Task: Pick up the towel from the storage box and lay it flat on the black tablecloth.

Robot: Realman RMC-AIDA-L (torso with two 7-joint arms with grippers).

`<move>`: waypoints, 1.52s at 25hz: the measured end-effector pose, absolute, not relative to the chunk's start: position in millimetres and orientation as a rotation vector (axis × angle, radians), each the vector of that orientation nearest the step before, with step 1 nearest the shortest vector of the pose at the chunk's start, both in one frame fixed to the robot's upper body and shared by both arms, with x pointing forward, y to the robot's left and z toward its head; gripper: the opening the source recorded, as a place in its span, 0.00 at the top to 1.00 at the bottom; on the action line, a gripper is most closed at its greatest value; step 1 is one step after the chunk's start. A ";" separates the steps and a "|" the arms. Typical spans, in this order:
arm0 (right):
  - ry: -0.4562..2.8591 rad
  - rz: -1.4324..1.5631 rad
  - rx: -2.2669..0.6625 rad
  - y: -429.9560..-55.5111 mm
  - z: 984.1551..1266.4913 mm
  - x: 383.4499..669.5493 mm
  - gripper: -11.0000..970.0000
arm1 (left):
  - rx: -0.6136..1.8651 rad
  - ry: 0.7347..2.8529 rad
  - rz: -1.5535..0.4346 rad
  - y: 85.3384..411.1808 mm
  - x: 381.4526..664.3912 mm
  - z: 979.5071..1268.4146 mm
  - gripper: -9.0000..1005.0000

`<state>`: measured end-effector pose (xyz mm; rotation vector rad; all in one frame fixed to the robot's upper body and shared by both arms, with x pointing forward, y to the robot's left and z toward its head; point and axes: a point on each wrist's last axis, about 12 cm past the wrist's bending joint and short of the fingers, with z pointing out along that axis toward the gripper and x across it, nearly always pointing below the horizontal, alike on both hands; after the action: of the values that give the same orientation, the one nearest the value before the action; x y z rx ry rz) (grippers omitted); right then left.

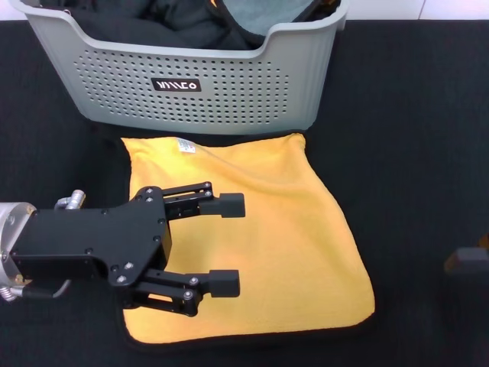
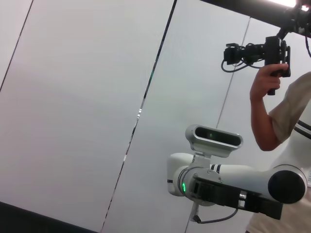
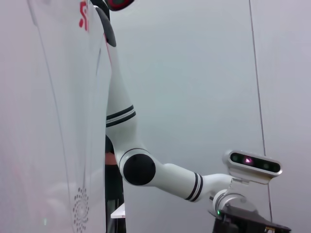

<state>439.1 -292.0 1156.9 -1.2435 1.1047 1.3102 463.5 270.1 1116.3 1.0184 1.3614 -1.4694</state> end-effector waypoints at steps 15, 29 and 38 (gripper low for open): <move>1.086 1.316 -1.242 -292.7 1155.9 438.5 0.20 | 1.004 1.325 -1.456 267.0 458.2 1111.5 0.12; 1.084 1.317 -1.220 -292.9 1153.4 441.4 0.20 | 1.003 1.312 -1.455 264.9 458.5 1111.3 0.12; 1.077 1.305 -1.239 -289.2 1155.1 447.9 0.20 | 1.012 1.297 -1.444 264.3 460.8 1113.1 0.12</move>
<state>447.9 -289.2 1155.1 -1.2385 1.0771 1.3052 460.8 264.3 1113.1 1.0115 1.2971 -1.4442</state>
